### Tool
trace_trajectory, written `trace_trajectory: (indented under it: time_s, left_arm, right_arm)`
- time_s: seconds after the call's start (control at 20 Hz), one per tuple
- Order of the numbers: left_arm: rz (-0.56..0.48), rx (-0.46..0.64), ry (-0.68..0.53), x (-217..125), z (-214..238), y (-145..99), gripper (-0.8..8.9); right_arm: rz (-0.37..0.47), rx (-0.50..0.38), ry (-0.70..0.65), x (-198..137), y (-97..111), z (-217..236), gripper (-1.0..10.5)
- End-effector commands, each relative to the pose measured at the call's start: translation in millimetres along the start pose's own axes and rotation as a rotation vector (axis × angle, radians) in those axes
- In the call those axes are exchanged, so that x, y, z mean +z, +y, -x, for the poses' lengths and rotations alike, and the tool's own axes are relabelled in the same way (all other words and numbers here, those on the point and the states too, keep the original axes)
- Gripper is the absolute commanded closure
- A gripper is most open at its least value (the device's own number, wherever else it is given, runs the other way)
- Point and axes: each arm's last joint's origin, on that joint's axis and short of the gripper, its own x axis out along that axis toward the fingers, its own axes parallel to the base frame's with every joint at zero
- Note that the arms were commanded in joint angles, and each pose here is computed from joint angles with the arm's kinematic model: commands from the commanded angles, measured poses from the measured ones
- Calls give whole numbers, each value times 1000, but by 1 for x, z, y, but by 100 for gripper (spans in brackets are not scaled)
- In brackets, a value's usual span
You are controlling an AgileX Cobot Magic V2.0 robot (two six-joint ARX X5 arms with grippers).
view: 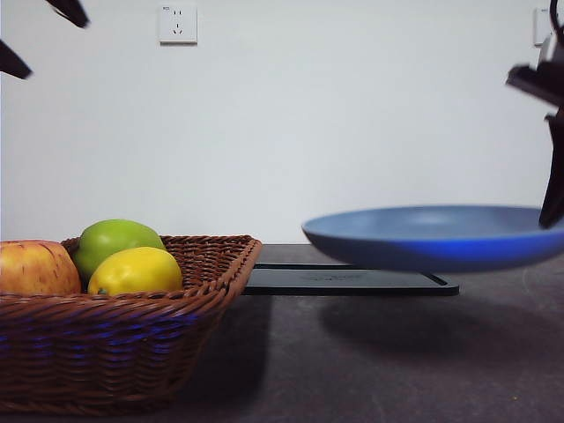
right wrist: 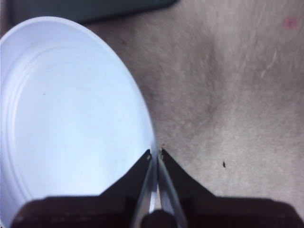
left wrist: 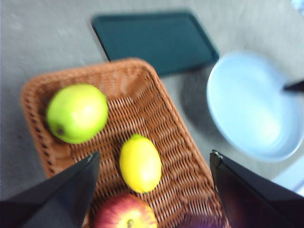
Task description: Take the lemon from the basket,put the lemon in the plate,hand out the plate
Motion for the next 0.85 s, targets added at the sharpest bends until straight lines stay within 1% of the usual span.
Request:
trace_trajectory:
  time_s: [0.05,0.15,0.3,0.4,0.6,0.85]
  left_arm:
    - [-50,8,99,7,-21,-10,412]
    - [-87,37,188,7,-45,-18,412]
    - [-142,120,292,1,-79,-27,411]
    - [-157,134,341,-2,-99,-28,411]
    - [-177,155,369,-5,-131,-29,411]
    - [-171,167,424,-12,-162,-23,411]
  right_arm:
    - [35,18,-56,6,7,16,941]
    - [48,25,-93,4,11,26,941]
    - [64,33,-133,0,14,37,941]
    - [69,35,-146,-2,15,41,941]
    - [69,35,-144,-3,16,43,941]
    - [70,35,-143,-4,16,43,941]
